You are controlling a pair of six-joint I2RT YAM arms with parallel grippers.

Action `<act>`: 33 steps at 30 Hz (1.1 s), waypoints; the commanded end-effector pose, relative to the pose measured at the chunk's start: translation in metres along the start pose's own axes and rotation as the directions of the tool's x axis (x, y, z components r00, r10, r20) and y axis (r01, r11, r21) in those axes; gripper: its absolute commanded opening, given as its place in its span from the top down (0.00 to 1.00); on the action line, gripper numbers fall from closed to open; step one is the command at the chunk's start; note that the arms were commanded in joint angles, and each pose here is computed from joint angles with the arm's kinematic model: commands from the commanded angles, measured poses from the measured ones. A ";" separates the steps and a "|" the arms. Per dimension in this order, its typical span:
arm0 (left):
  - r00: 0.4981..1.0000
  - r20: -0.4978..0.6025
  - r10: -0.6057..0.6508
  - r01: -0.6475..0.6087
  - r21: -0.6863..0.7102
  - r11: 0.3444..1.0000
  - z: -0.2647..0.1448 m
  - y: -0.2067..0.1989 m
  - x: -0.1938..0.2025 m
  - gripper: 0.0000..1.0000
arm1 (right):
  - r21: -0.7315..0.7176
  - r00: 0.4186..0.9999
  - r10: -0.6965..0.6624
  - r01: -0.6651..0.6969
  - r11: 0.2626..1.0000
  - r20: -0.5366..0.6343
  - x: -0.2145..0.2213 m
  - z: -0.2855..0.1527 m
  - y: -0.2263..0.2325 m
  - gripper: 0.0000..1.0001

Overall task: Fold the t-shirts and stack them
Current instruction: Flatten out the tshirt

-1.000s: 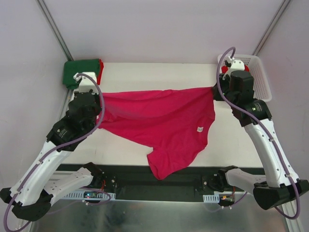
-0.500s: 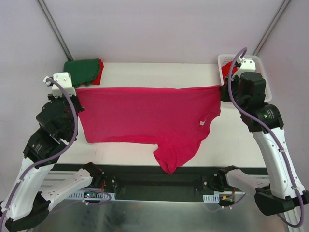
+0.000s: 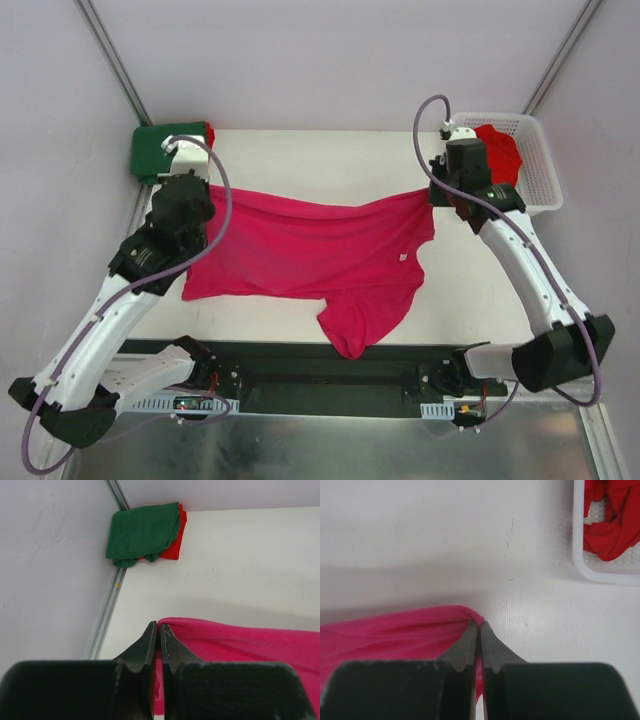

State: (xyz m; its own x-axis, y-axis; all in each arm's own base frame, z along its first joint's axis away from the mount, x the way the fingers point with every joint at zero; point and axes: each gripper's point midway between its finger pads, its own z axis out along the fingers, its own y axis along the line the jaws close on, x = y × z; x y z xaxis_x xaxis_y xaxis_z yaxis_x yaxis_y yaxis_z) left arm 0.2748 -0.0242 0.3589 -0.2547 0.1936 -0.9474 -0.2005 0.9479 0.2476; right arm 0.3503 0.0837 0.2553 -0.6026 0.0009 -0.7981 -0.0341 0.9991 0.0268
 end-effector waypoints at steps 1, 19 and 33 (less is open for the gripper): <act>0.997 0.024 -0.074 0.073 0.031 0.997 0.029 -0.015 -0.008 1.00 | 0.006 0.990 0.011 -0.012 1.000 0.144 -0.054 0.022 0.006 0.99; 0.991 -0.084 -0.109 0.116 0.077 0.990 0.036 -0.029 0.049 1.00 | -0.122 0.991 -0.021 0.005 0.993 -0.133 0.076 0.024 0.047 0.99; 0.989 -0.114 -0.092 0.102 0.082 0.991 0.036 -0.032 0.062 1.00 | -0.354 0.845 -0.164 -0.032 0.935 -0.509 0.218 -0.053 0.090 0.99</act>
State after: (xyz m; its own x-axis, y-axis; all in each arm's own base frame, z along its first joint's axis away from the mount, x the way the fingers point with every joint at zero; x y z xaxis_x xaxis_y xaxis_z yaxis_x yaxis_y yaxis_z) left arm 0.3002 -0.0361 0.2816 -0.3575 0.1004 -0.9285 -0.1303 0.9791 0.1561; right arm 0.2227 0.1718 0.1253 -0.8502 -0.1586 -0.5020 -0.2934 0.9345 0.2017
